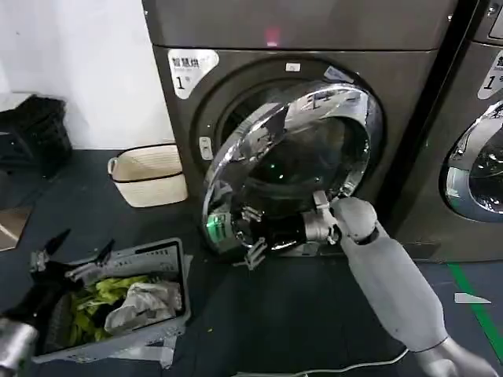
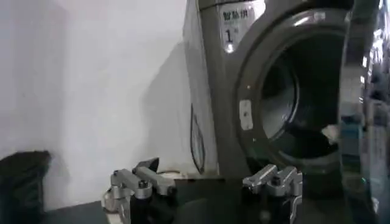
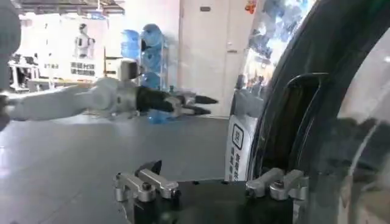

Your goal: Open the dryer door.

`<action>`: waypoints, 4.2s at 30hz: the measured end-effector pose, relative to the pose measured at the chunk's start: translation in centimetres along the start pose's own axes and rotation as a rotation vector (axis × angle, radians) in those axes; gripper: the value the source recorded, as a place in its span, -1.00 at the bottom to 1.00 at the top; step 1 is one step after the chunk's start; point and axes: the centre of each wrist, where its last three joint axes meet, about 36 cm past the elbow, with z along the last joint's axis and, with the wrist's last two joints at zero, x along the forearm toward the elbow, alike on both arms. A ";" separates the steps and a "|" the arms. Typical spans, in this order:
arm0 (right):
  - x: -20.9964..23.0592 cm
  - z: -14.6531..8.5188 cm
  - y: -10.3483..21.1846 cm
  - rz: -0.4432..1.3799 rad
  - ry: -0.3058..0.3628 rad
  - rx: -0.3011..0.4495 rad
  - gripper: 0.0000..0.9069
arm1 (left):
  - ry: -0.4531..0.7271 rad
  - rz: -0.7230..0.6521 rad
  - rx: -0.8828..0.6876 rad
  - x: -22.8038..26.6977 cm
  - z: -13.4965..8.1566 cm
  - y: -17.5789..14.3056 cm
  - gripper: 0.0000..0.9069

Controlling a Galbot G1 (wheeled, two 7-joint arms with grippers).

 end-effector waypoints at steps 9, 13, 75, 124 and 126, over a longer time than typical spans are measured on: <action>1.9 0.2 0.8 -0.035 0.015 -0.006 1.00 | -0.133 0.152 0.030 -4.5 0.2 2.0 1.00; 2.6 0.2 1.3 -0.044 0.018 -0.005 1.00 | -0.161 0.236 0.033 -6.8 0.6 2.4 1.00; 28.0 -0.5 27.5 1.058 0.042 0.076 1.00 | -0.044 0.999 0.167 -21.7 2.0 -10.9 1.00; 33.4 -15.4 51.4 2.422 0.307 0.298 1.00 | -0.102 1.272 0.184 -26.8 1.5 -29.7 1.00; 33.4 -15.8 52.0 2.427 0.312 0.301 1.00 | -0.104 1.275 0.187 -26.9 1.6 -30.3 1.00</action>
